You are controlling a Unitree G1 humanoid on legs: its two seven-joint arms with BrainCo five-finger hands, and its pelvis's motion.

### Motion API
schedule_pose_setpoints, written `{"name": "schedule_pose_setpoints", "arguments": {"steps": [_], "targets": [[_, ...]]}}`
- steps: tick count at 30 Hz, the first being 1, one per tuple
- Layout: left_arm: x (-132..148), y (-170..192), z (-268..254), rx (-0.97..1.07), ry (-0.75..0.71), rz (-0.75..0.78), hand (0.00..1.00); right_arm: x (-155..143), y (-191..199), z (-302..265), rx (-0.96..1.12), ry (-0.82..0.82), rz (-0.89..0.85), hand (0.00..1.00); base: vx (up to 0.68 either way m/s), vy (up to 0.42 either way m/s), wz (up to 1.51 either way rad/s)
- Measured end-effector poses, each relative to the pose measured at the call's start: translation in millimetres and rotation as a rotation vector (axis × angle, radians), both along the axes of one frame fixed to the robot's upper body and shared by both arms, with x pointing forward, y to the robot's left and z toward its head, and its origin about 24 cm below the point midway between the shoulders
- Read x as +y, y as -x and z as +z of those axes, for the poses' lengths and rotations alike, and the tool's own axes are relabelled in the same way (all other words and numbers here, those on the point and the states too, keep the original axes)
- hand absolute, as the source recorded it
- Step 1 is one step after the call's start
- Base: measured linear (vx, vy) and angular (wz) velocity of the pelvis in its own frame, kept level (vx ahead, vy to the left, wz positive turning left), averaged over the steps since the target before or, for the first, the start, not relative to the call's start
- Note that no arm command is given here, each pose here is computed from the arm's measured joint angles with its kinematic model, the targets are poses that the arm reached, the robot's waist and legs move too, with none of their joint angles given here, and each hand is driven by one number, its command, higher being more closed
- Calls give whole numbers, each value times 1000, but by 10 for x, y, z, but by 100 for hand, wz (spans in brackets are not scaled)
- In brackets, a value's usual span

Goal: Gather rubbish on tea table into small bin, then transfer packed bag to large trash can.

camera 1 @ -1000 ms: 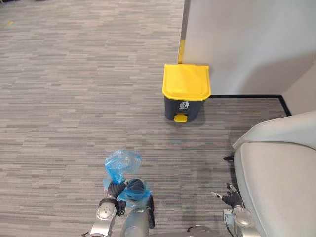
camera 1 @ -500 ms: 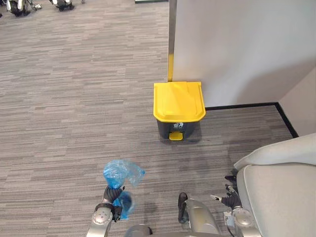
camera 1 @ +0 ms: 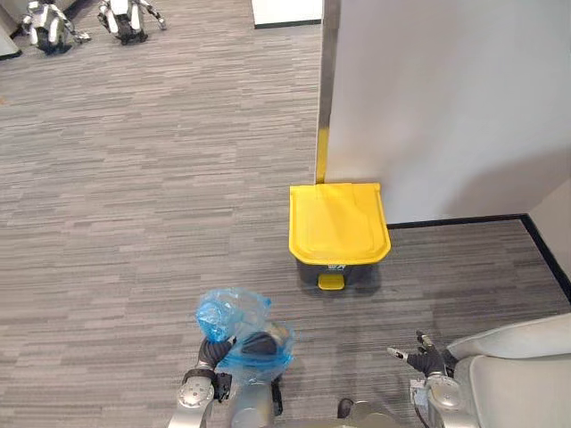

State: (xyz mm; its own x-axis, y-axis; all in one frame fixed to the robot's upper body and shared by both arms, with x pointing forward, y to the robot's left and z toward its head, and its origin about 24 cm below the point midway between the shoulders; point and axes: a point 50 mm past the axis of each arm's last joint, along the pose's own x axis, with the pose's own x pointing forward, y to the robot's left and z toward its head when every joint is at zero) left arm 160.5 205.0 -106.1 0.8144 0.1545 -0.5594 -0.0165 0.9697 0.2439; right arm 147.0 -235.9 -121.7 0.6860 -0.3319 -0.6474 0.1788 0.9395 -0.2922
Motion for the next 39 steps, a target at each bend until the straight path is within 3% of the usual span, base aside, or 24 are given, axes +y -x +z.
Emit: {"name": "schedule_pose_setpoints", "arguments": {"steps": [14, 20, 39], "targets": [[200, 88, -30, 51, -59, 4, 100, 133, -228, 63, -41, -5, 76, 0, 249, 62, -15], [25, 130, -121, 83, -4, 3, 100, -79, -57, 20, 21, 41, 41, 0, 251, -168, -7], [109, 240, -176, 130, -27, 14, 100, -23, 116, -81, 77, 15, 27, 0, -70, 19, -2]]}}
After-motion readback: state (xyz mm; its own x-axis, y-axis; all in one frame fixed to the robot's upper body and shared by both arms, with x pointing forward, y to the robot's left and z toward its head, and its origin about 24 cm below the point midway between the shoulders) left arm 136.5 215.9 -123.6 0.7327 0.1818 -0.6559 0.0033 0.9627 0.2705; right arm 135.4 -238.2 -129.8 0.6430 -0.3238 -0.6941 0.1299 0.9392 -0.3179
